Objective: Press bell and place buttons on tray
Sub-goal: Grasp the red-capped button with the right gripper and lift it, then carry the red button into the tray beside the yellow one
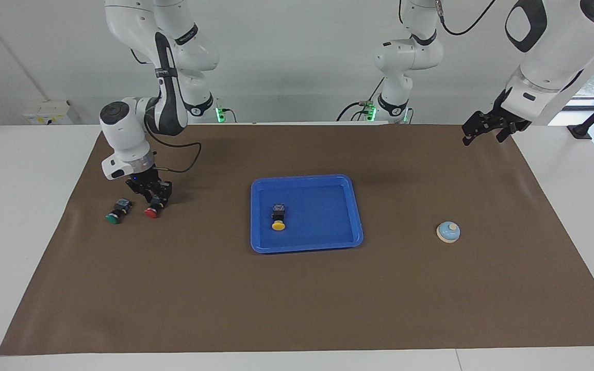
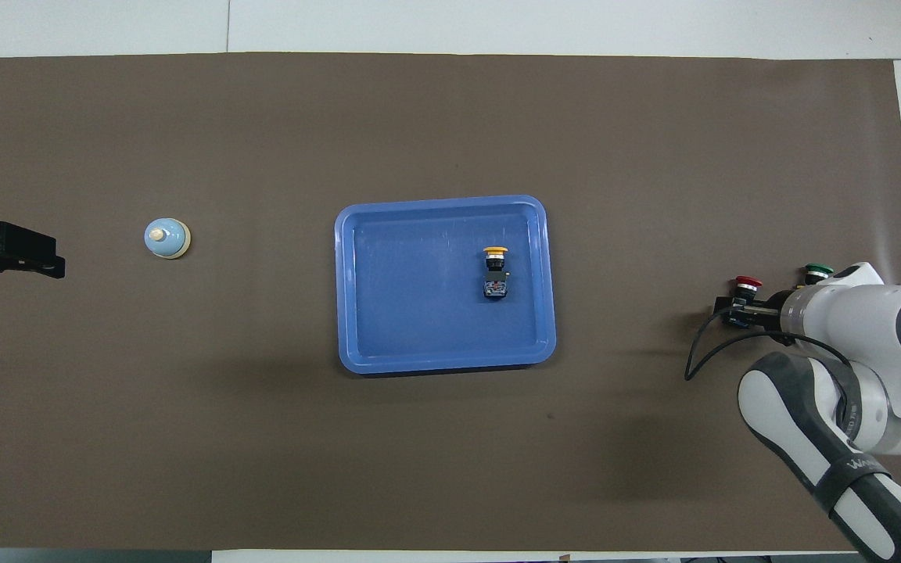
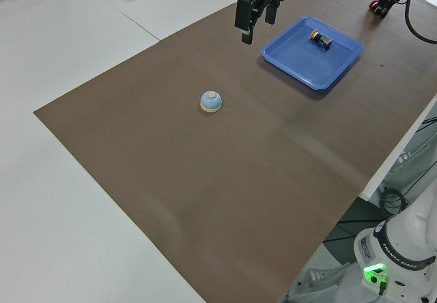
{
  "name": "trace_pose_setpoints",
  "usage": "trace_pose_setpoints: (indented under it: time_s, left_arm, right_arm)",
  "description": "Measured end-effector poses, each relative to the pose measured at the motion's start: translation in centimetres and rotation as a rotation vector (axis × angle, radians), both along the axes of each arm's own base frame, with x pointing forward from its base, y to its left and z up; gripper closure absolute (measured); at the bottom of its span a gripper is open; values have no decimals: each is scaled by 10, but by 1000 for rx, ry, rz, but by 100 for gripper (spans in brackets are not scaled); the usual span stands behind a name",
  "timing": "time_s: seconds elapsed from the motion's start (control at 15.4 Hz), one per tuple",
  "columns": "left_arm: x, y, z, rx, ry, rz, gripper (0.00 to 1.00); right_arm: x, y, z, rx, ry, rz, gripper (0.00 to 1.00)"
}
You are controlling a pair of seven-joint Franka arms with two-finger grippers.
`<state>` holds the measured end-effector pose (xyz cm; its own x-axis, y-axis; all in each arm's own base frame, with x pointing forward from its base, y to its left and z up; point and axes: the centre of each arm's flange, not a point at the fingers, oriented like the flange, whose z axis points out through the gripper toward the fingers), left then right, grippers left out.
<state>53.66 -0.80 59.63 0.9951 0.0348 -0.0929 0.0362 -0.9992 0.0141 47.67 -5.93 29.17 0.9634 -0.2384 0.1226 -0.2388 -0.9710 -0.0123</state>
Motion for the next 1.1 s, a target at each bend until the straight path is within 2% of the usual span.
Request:
trace_pose_setpoints:
  time_s: [0.32,0.52,0.78,0.91,1.1]
  left_arm:
    - [0,0,0,0,0,0,0]
    - [0,0,0,0,0,0,0]
    - [0,0,0,0,0,0,0]
    - [0,0,0,0,0,0,0]
    - [0,0,0,0,0,0,0]
  right_arm:
    - [5,2,5,-1,-13,6,59]
    - [29,21,34,3,21,38,59]
    - [73,114,99,20,74,37,59]
    - [81,172,117,27,72,52,59]
    - [79,244,128,40,55,99,59]
